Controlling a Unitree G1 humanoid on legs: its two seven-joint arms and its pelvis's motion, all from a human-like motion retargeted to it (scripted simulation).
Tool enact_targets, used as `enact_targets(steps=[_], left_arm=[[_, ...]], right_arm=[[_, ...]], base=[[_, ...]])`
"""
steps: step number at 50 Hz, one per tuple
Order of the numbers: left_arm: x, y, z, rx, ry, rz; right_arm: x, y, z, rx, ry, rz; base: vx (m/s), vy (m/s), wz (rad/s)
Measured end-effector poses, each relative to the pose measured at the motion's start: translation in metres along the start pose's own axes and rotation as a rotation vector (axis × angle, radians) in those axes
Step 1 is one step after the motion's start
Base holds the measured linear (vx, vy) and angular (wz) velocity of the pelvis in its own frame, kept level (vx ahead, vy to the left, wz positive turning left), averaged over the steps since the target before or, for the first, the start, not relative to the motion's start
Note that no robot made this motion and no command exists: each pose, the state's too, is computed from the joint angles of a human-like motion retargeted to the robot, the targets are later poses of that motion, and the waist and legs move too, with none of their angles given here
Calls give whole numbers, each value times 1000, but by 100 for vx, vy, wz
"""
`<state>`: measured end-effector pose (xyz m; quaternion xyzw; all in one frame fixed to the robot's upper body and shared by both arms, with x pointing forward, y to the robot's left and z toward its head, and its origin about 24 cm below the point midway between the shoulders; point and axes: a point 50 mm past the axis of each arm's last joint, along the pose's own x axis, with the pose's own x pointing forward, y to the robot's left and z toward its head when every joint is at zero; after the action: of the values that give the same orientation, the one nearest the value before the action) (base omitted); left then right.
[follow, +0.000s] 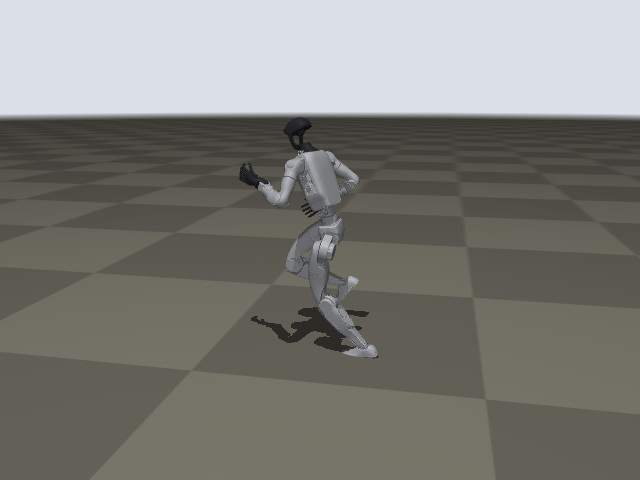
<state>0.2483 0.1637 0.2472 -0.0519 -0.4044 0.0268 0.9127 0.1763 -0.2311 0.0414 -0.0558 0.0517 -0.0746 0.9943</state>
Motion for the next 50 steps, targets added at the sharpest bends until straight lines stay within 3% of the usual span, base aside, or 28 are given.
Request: enact_targets(steps=[5, 8, 15, 19, 22, 24, 28, 31, 35, 40, 45, 48, 50], left_arm=[[-26, -32, 6, 62, -22, -405], [-43, -38, 3, 38, 32, -475], [-71, -4, -17, -105, 366, -239], [-77, 35, -17, -64, 405, -24], [-114, 78, -30, -58, 556, 237], [-148, 97, -36, 1, 696, 330], [-185, 117, -18, 168, 887, 280], [-204, 125, -7, 214, 1011, 240], [-228, 141, 1, 249, 1103, 321], [-226, 125, -32, 300, 1039, 267], [-218, 100, -62, 336, 972, 169], [-156, 64, -82, 222, 717, 205], [-81, 24, -84, 135, 465, 177]], right_arm=[[-62, -39, 0, -26, 172, 193], [-67, -52, -7, -185, 252, 208], [-35, -38, -54, -423, 490, 442], [24, -6, -48, -536, 314, 393], [100, 54, 26, -526, -53, 356], [111, 112, 110, -476, -351, 544], [31, 190, 231, -511, -925, 971], [-36, 200, 263, -511, -1237, 1129], [-80, 204, 271, -373, -1431, 1210], [-67, 207, 250, -213, -1335, 1136], [14, 189, 151, -96, -777, 709], [53, 160, 102, -190, -565, 373], [69, 125, 77, -136, -412, 214]], base=[[92, -2, 55], [99, -10, 18], [91, -8, -2], [66, -5, -125], [55, 8, -139], [71, 9, -88], [89, 20, -55], [102, 34, 16], [102, 34, 35], [101, 31, 77], [100, 25, 18], [71, 13, 121], [57, 0, 231]])
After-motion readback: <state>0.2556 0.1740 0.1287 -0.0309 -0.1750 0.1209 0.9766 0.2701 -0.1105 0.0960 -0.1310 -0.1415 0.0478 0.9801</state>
